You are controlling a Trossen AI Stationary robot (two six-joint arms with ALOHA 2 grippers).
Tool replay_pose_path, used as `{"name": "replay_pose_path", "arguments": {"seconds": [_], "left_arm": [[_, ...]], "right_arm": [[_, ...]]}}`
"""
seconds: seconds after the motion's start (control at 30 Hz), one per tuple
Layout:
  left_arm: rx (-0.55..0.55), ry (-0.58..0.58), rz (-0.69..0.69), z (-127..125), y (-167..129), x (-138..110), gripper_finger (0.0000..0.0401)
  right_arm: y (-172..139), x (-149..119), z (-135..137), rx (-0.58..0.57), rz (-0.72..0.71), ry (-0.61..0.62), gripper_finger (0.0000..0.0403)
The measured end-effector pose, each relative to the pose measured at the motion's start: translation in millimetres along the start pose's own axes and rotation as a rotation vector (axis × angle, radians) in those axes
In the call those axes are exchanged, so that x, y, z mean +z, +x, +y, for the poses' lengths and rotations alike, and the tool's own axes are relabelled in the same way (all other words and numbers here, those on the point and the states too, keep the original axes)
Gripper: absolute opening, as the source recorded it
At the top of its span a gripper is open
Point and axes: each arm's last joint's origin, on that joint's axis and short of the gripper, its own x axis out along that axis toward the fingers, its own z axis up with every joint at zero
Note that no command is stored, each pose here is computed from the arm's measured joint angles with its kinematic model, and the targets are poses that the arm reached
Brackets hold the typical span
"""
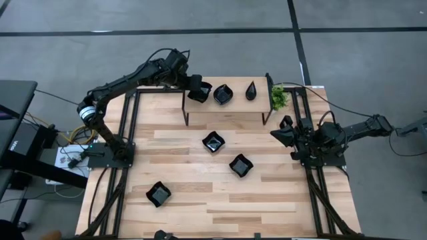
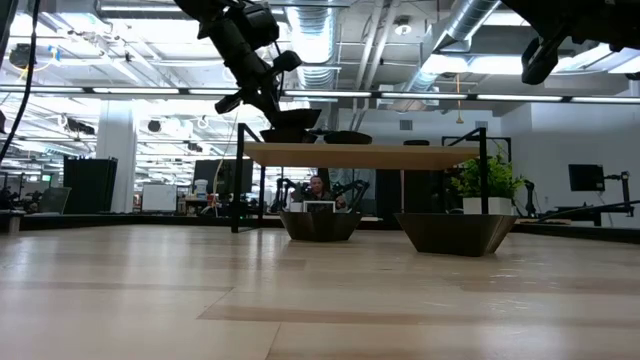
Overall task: Pick & Place Mini shaped plates
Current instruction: Stack the distorted square plate on top of the other distorted square plate on the shelf
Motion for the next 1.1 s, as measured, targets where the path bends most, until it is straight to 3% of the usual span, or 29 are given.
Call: {"name": "replay_pose_path", "arguments": {"seconds": [0.77,1.1], "left_arm": [[-0.004,0.046,0.018,4.8,-0.9,1.7,0.0004],[-0.003,0.058,0.014,4.7,-0.9,2.0,0.0045]], "right_arm": [[0.0,0.0,0.0,0.001,0.000,0.000,0.0000],[0.0,0.0,0.0,0.001,0.000,0.000,0.0000]]}}
